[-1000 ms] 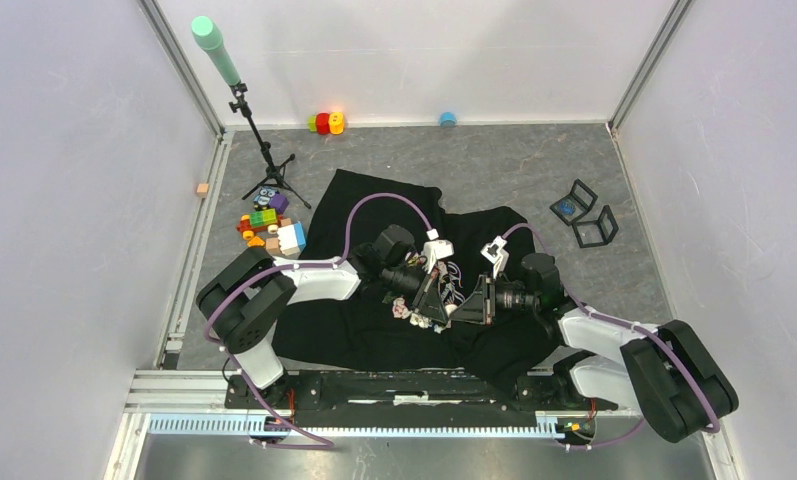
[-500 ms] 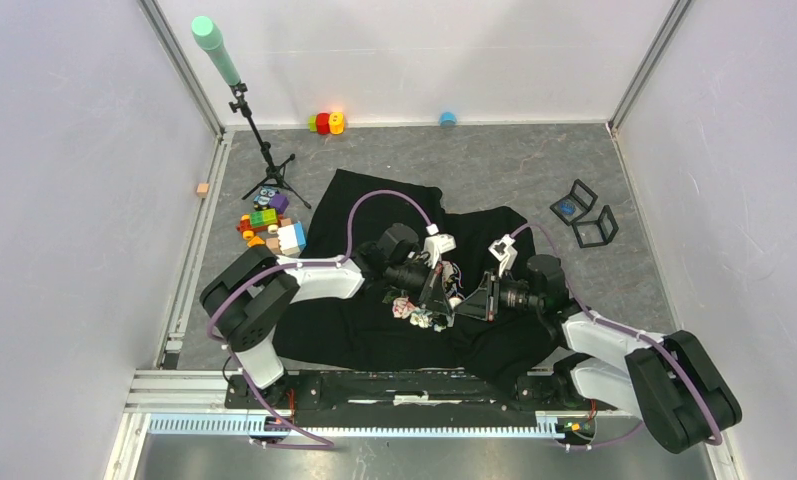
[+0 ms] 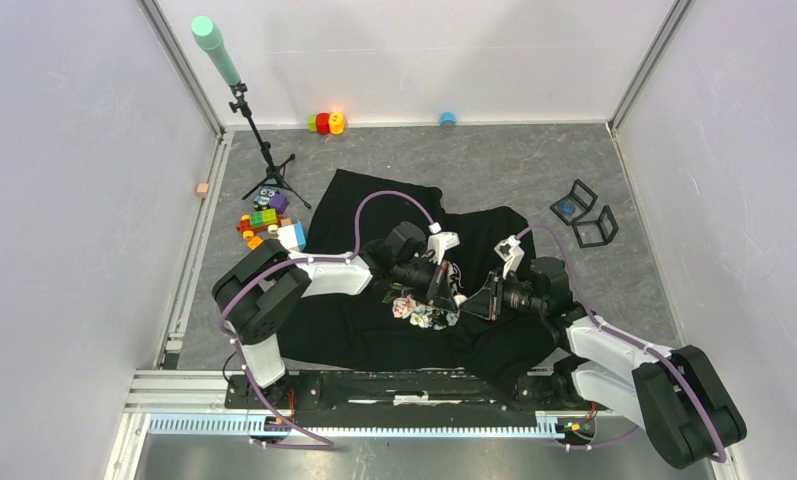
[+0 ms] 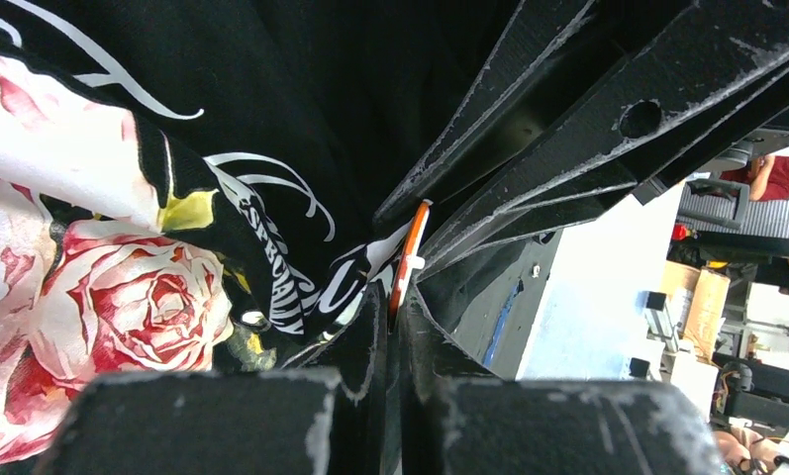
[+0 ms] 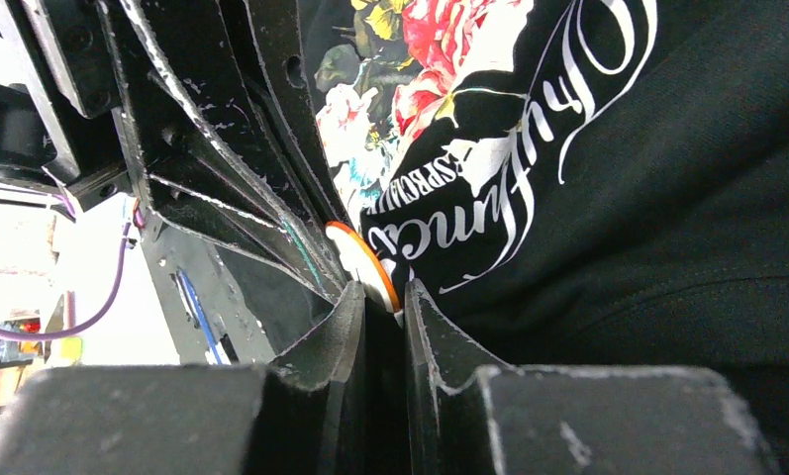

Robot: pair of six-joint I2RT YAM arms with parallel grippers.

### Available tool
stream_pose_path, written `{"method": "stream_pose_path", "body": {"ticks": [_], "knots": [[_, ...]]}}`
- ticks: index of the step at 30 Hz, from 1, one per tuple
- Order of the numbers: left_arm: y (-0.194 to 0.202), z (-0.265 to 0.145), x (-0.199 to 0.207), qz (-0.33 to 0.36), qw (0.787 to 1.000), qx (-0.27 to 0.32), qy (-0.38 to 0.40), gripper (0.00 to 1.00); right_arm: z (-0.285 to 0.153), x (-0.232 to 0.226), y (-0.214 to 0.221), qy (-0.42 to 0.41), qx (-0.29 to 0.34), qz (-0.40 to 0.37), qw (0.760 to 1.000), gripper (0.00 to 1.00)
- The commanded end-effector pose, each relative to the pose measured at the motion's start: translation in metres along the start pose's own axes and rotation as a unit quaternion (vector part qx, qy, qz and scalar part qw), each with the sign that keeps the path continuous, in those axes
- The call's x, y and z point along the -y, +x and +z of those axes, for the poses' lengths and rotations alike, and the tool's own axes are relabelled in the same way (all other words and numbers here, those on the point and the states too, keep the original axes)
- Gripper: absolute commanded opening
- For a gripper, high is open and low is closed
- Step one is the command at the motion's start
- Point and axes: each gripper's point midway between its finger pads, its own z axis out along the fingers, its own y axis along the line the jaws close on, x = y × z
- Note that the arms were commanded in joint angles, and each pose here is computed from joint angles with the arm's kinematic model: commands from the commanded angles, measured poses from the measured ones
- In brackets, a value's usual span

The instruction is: Pin the brooch onto the clothing

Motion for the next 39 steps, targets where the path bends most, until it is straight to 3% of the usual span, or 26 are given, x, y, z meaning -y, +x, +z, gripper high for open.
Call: {"method": "stream_pose_path", "body": {"ticks": [1,19,23,25,27,31,39], "knots": [[-0.018,0.01,0.042,-0.004,0.998,0.007,0.057,0.02,0.001,0.008,-0.024,0.029,0.046,-0.044,0.998,0.15],[-0.026,0.02,0.027,-0.053,0.998,0.018,0.031,0.02,-0.01,-0.006,-0.038,0.022,0.053,-0.1,0.993,0.36],[-0.026,0.019,0.024,-0.048,0.998,0.02,0.02,0.02,-0.012,-0.007,-0.044,0.027,0.063,-0.108,0.992,0.5],[-0.027,0.016,0.023,-0.042,0.999,0.025,0.01,0.12,-0.013,-0.007,-0.046,0.03,0.068,-0.113,0.991,0.58],[-0.029,0.014,0.022,-0.034,0.999,0.031,0.0,0.31,-0.015,-0.006,-0.048,0.037,0.072,-0.118,0.99,0.61],[-0.035,0.004,0.02,-0.013,0.999,0.045,-0.027,0.55,-0.02,-0.006,-0.059,0.053,0.092,-0.129,0.986,0.66],[-0.052,-0.039,0.015,0.054,0.986,0.104,-0.119,0.85,-0.037,-0.009,-0.102,0.113,0.149,-0.122,0.975,0.79]]}}
